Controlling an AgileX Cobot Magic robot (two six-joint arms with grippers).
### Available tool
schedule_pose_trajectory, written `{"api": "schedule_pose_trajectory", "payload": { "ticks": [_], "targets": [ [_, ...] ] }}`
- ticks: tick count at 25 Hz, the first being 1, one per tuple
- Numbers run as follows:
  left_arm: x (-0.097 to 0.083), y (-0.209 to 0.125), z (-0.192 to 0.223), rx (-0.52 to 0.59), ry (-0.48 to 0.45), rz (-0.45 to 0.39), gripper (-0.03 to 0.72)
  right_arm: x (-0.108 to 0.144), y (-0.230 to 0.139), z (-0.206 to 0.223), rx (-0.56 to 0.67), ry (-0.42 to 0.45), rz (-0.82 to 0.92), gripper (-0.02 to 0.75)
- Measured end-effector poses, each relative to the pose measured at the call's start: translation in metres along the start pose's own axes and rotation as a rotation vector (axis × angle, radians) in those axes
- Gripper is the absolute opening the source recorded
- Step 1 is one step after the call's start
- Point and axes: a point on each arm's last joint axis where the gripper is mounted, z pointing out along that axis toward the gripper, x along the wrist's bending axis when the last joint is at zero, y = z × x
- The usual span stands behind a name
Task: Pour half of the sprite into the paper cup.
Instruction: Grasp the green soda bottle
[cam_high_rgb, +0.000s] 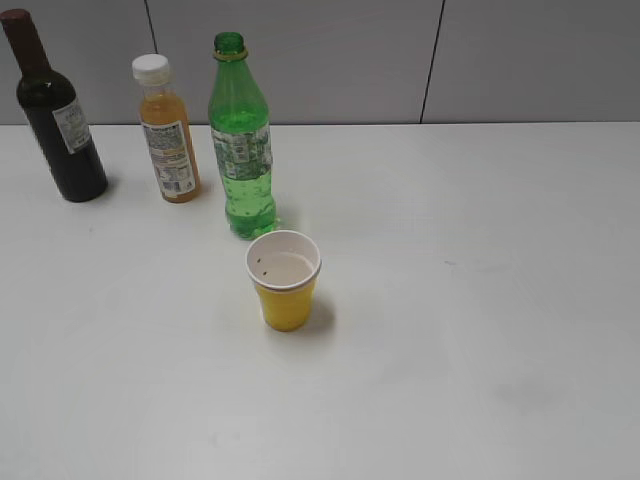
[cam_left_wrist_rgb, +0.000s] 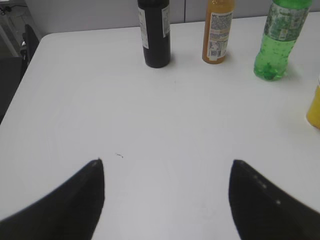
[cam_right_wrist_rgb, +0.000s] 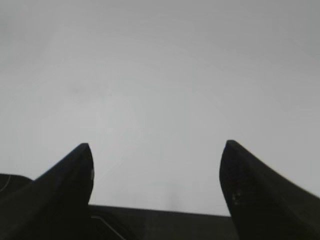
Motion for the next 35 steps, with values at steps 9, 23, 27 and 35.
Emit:
{"api": "schedule_pose_trajectory", "payload": {
  "ticks": [9,23,27,35],
  "targets": [
    [0.000,0.000,0.000,0.000,0.000,0.000,0.589,0.000,-0.012,-0.017,-0.174,0.001,0.000,0.585],
    [0.000,0.000,0.000,0.000,0.000,0.000,0.589,0.000,-0.021,-0.029,-0.283,0.002,0.000,0.585],
    [0.000,0.000,0.000,0.000,0.000,0.000,0.589,0.000,-0.021,-0.029,-0.283,0.002,0.000,0.583],
    [0.000,0.000,0.000,0.000,0.000,0.000,0.589,0.000,-0.021,-0.029,-0.283,0.002,0.000,0.583]
  ]
}}
